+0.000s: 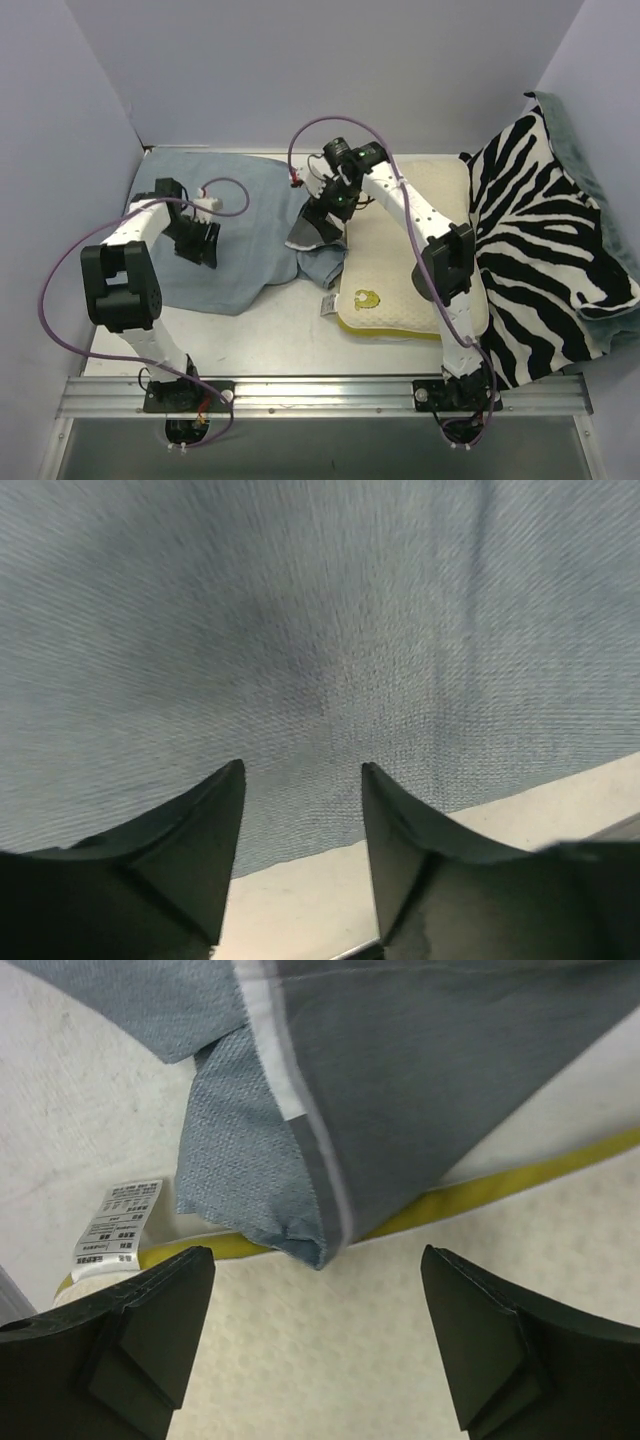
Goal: Put the pillow into the pillowcase
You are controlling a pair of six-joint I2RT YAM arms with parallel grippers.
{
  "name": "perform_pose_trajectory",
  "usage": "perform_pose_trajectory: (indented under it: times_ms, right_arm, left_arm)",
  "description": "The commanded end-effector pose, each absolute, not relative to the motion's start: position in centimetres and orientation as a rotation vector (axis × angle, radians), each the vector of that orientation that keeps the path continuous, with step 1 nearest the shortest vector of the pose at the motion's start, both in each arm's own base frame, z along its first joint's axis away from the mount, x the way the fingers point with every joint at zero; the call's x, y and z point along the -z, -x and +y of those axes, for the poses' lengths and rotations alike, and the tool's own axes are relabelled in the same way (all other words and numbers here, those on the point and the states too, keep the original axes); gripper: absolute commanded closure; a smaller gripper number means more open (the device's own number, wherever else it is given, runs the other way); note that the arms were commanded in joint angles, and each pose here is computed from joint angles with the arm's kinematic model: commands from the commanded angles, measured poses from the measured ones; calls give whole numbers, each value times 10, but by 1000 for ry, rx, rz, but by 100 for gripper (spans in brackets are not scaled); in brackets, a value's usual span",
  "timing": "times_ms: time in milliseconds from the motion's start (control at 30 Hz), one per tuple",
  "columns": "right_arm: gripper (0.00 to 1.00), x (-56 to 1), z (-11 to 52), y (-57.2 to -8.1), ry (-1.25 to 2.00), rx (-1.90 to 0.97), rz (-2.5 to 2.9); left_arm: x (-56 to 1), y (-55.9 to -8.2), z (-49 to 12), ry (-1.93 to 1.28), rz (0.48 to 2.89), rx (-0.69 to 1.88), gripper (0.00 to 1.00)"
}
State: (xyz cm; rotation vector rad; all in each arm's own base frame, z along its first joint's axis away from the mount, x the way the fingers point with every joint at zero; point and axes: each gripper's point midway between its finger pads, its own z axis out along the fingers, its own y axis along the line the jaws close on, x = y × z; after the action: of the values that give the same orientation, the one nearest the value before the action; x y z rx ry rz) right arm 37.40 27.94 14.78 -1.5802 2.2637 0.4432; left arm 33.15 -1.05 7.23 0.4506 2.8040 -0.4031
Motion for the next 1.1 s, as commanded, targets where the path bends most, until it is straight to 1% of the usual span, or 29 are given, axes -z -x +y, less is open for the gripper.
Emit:
perform_pose_trajectory:
  times_ms: [0,67,100,167,200,333,367,433,467,500,533,567,600,633,667,700,733,800,833,900,933,967,1000,1033,1067]
  right_arm:
    - [13,-108,259,-334,1730,-422,2475]
    - [13,-97,260,-339,1718,-387,2499]
    - [13,-94,263,-343,1712,-371,2496]
    - [12,-83,264,-348,1705,-322,2512]
    - [12,-80,266,-350,1692,-316,2517]
    - [12,-75,281,-368,1607,-261,2482]
    - [13,-72,285,-370,1602,-256,2479]
    - [15,-67,293,-377,1579,-259,2457]
    - [16,-60,297,-380,1580,-254,2455]
    - [19,-57,301,-387,1562,-234,2439]
    - [29,-56,305,-393,1524,-229,2441]
    - [35,-53,308,-401,1499,-222,2432]
    - [55,-54,314,-412,1464,-223,2393]
    - [67,-55,316,-417,1440,-228,2382]
    - [77,-60,319,-422,1409,-237,2373]
    - [93,-64,319,-428,1380,-240,2370]
    - [100,-66,317,-431,1364,-231,2371]
    - [100,-71,304,-444,1277,-205,2396]
    - [100,-73,297,-451,1221,-191,2411]
    - [100,-85,281,-467,992,-186,2473]
    - [100,-89,260,-479,845,-193,2516]
    - [100,-101,256,-481,759,-250,2525]
    - [100,-108,249,-484,642,-283,2547]
    - [100,-101,236,-481,610,-279,2584]
    - [100,-110,235,-477,603,-305,2575]
  left_arm:
    - [-38,-305,-1,-465,2908,388,46]
    - [-23,-300,15,-470,2957,303,51]
    - [-18,-300,21,-465,2965,278,55]
    - [-3,-290,41,-450,3034,212,61]
    - [2,-288,49,-435,3052,190,66]
    - [19,-287,104,-341,3121,60,71]
    - [15,-299,124,-306,3105,-2,72]
    - [22,-307,157,-192,3117,-23,74]
    - [8,-332,176,-152,3060,-89,74]
    - [3,-339,181,-137,3044,-85,74]
    - [-4,-349,186,-131,3014,-109,70]
    - [-13,-360,190,-138,2978,-139,68]
    - [-28,-377,197,-142,2926,-188,65]
    - [-37,-388,196,-148,2895,-201,60]
    - [-46,-396,195,-136,2863,-193,50]
    - [-58,-404,188,-141,2818,-134,43]
    - [-79,-414,165,-196,2724,2,38]
    - [-101,-412,135,-304,2649,107,27]
    - [-122,-406,107,-386,2568,204,25]
    - [-137,-391,58,-615,2487,306,21]
    - [-148,-374,37,-693,2442,327,21]
    - [-153,-364,3,-841,2383,389,20]
    - [-155,-352,-14,-922,2354,418,19]
    - [-162,-340,-30,-1002,2308,424,19]
    - [-149,-324,-45,-1082,2317,451,19]
